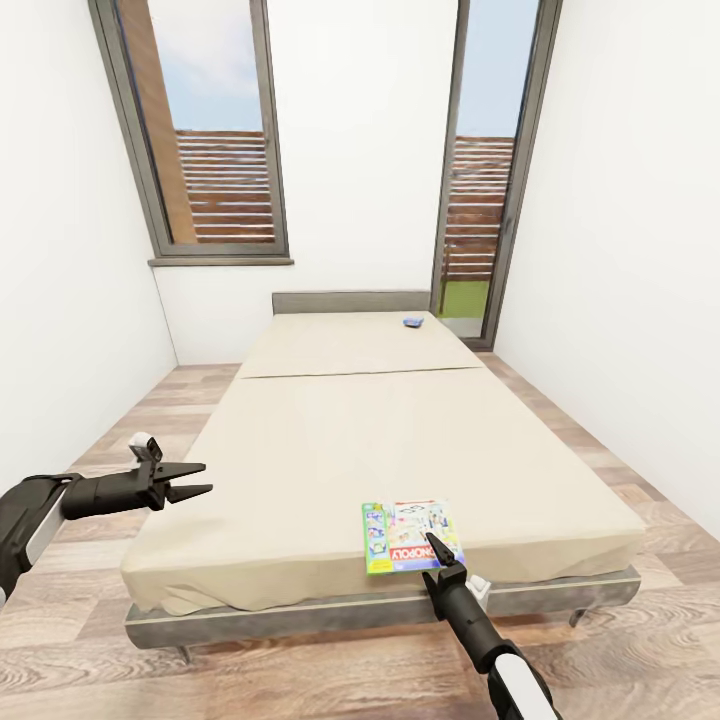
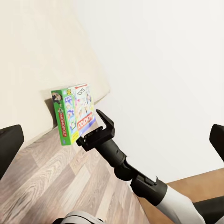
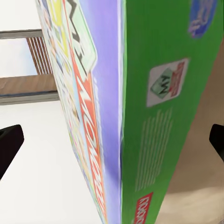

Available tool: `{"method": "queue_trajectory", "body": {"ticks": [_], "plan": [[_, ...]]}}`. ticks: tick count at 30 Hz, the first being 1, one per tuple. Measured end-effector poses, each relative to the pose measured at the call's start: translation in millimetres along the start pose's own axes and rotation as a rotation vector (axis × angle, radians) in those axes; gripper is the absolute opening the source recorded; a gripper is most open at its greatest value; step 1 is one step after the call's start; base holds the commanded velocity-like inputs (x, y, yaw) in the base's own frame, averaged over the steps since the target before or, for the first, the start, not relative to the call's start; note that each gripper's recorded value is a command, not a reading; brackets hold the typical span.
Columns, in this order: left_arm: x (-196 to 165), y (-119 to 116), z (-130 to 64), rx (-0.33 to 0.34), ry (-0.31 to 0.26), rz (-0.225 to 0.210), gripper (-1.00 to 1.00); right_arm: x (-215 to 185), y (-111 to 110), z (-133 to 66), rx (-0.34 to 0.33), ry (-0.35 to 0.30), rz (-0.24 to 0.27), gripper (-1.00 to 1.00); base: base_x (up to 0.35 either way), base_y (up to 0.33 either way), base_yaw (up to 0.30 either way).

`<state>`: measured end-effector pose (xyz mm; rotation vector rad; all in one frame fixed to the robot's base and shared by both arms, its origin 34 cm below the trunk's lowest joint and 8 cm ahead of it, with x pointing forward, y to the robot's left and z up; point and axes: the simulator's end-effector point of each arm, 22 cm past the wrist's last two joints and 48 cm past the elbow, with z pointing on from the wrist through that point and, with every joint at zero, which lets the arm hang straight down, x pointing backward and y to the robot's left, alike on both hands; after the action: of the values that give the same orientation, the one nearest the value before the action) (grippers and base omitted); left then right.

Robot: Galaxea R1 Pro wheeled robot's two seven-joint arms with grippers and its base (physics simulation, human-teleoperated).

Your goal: Put all the toys in the child's room - the three board games (two on the bed and one on the table), the two jigsaw puzzles on the table, and the tennis ball on the table - inside the toy box on the table in the child's room.

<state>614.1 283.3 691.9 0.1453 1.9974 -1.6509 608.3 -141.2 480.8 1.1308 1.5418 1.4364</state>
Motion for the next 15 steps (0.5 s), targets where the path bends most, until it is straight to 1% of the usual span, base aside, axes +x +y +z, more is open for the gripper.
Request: {"method": "queue_trajectory", "body": {"ticks": [3, 4, 15], "plan": [[0.1, 0.0, 0.1, 0.000, 0.000, 0.000, 1.00, -0.1, 0.3, 0.1, -0.001, 0.000, 0.000, 1.00, 0.002, 0.001, 0.000], [0.0, -0.1, 0.2, 0.000, 0.000, 0.000, 1.00, -0.2, 0.4, 0.1, -0.001, 0.000, 0.000, -1.00, 0.001, 0.001, 0.000], [0.0, -0.4, 0.5, 0.002, 0.000, 0.000, 1.00, -0.1, 0.5, -0.1, -0.003, -0.001, 0.003, -1.00, 0.000, 0.000, 0.000]]}}
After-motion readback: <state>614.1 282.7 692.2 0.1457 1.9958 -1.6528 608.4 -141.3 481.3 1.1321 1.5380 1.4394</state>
